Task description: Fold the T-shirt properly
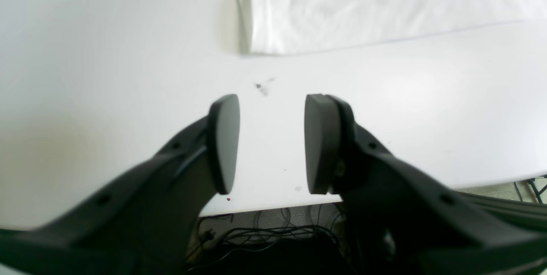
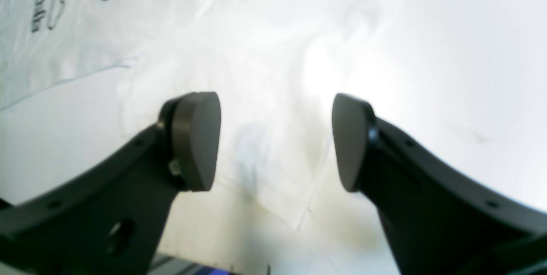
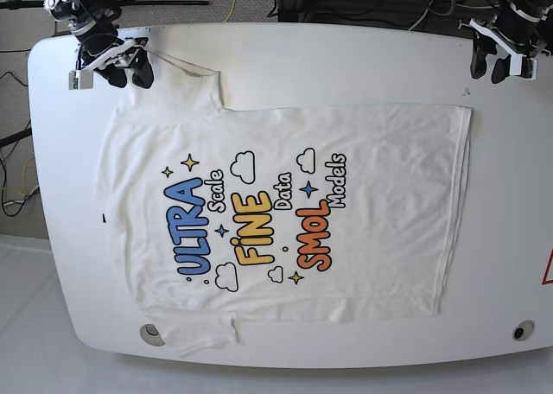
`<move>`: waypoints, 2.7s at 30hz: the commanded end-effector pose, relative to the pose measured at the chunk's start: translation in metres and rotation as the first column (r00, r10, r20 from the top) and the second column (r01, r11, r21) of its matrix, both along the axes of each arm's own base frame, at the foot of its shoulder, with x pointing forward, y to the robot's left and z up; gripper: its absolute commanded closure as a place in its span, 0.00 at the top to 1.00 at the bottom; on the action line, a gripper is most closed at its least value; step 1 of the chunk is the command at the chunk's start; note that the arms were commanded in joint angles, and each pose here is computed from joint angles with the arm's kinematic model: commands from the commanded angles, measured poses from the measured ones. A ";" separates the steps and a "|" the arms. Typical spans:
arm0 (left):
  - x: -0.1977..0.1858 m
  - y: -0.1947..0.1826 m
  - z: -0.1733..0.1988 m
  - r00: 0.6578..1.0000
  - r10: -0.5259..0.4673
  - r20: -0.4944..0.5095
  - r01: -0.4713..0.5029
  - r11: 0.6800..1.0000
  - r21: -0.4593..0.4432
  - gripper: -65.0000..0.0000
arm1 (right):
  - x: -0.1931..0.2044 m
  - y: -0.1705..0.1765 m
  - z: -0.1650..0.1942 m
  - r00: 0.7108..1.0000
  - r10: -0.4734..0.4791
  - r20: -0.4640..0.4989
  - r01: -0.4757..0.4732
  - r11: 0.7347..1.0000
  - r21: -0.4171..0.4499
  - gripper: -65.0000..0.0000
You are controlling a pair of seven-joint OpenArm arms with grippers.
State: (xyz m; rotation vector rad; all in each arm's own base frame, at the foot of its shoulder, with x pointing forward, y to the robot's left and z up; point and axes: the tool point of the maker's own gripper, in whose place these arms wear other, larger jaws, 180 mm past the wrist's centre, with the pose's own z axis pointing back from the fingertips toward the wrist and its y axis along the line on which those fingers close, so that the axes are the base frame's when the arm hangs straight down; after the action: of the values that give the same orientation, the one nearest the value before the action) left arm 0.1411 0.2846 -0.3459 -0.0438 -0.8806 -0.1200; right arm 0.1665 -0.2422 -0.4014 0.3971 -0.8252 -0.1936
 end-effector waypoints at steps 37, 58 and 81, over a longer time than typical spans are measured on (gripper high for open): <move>0.011 0.029 0.017 0.997 0.059 0.045 -0.060 0.998 0.034 0.36 | 0.011 0.021 -0.036 0.996 0.043 -0.084 -0.037 0.997 0.072 0.63; 0.025 0.021 0.009 0.995 0.096 0.013 -0.094 0.989 -0.111 0.36 | 0.013 0.023 -0.039 0.994 0.057 -0.095 -0.051 0.997 0.060 0.00; 0.056 0.047 0.001 0.964 0.259 0.052 -0.214 0.882 -0.419 0.34 | 0.016 0.023 -0.036 0.995 0.053 -0.082 -0.048 0.997 0.066 0.00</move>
State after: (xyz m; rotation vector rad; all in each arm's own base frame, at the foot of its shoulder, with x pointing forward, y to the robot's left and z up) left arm 0.1903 0.3291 -0.3552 -0.3074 -0.9567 0.3145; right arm 0.1892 -0.2154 -0.4328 0.4964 -0.7728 -0.2086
